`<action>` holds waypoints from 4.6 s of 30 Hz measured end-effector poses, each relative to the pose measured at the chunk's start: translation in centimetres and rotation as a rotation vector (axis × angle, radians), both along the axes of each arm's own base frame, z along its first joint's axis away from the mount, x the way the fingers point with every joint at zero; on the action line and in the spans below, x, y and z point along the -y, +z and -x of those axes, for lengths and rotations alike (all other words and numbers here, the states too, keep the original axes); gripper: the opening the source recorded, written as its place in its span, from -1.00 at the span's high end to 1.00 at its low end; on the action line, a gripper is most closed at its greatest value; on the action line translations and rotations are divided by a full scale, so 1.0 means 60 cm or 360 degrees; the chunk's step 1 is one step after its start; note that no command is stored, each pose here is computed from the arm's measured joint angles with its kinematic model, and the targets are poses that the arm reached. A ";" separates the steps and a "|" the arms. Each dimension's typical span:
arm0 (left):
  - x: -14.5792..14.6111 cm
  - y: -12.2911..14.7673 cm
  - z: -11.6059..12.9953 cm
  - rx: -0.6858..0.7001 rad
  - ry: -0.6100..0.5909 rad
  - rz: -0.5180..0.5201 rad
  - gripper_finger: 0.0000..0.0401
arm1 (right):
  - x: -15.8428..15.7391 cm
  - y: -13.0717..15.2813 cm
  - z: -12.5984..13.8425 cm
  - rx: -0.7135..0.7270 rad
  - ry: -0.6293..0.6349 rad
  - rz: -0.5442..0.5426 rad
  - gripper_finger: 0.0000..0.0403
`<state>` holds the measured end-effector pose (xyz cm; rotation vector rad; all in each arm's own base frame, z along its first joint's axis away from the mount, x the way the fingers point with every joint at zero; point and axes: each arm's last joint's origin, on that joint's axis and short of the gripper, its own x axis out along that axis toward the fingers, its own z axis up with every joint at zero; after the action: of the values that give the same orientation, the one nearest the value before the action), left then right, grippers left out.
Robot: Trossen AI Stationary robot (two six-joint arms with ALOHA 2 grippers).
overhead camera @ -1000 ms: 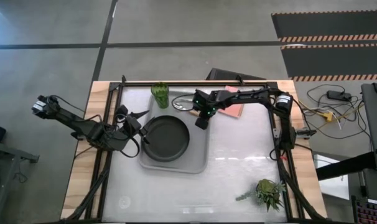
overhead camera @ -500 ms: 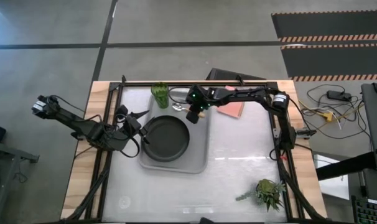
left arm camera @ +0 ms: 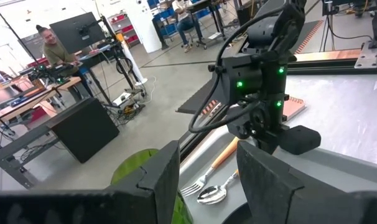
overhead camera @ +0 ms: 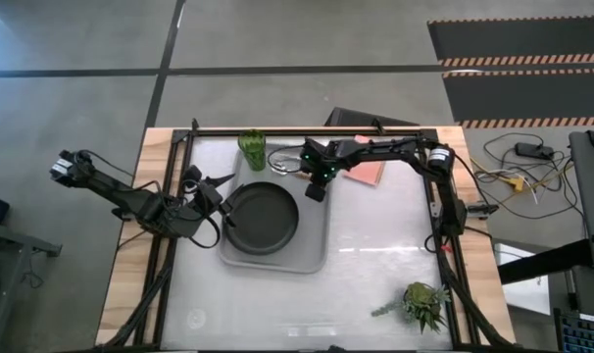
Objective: Pick and place plate/cup/fork/spoon on tray
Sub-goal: Put the yellow spoon on the gray serving tray to the left of the yellow fork, then return to Home Position
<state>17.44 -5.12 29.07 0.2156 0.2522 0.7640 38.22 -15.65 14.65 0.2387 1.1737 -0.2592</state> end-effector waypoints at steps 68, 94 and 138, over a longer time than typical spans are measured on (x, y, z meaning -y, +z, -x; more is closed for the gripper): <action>0.000 0.000 0.000 -0.0028 -0.0005 -0.0029 0.29 | 0.061 -0.001 -0.108 0.0186 0.0106 0.0116 0.96; 0.000 0.000 0.000 -0.0028 -0.0005 -0.0028 0.29 | -0.031 0.111 -0.054 -0.0019 0.0198 0.0011 0.96; 0.003 -0.010 0.011 -0.0128 -0.0080 -0.0025 0.29 | -0.060 0.084 0.019 -0.0009 0.0010 0.0223 0.96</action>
<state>16.81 -5.32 28.50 0.2669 0.3161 0.7087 37.10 -12.04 19.67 0.1117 1.1567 -0.3351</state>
